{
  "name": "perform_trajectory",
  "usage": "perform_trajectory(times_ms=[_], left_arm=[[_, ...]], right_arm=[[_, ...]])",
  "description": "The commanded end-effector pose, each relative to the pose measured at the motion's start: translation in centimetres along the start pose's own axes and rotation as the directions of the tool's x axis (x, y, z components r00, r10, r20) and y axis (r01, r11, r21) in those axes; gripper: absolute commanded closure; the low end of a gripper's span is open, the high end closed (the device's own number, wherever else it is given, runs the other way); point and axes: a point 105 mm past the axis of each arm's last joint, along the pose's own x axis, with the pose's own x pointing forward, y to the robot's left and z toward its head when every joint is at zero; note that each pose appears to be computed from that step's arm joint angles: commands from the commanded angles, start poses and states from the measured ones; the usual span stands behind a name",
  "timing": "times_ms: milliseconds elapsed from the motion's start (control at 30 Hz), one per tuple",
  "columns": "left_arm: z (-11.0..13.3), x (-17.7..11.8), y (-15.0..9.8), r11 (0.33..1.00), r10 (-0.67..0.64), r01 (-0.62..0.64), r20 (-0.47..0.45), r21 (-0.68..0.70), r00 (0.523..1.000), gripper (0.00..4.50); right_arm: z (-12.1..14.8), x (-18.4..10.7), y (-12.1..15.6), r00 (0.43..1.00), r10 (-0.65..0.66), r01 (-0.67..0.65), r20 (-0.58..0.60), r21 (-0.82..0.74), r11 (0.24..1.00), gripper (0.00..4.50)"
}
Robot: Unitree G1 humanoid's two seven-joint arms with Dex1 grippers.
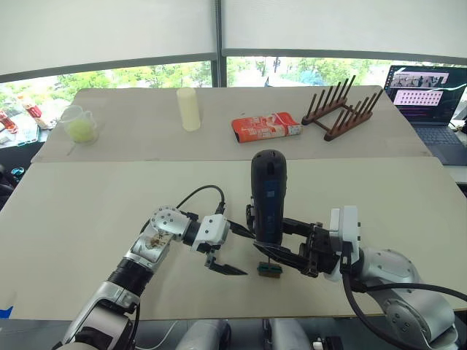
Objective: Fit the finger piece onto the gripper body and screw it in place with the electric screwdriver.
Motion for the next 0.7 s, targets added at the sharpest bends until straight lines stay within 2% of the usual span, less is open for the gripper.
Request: perform_trajectory(times_ms=[33, 700], left_arm=[[0.8, -0.1, 0.5, 0.999, 0.010, -0.011, 0.014, 0.040, 1.000, 0.00], [0.8, -0.2, 0.6, 0.999, 0.014, -0.014, 0.012, 0.046, 1.000, 0.00]], right_arm=[[1.6, 0.0, 0.5, 0.998, 0.024, -0.022, 0.056, -0.053, 0.998, 2.58], [0.6, -0.2, 0.3, 1.000, 0.008, -0.009, 0.028, 0.042, 0.999, 2.58]])
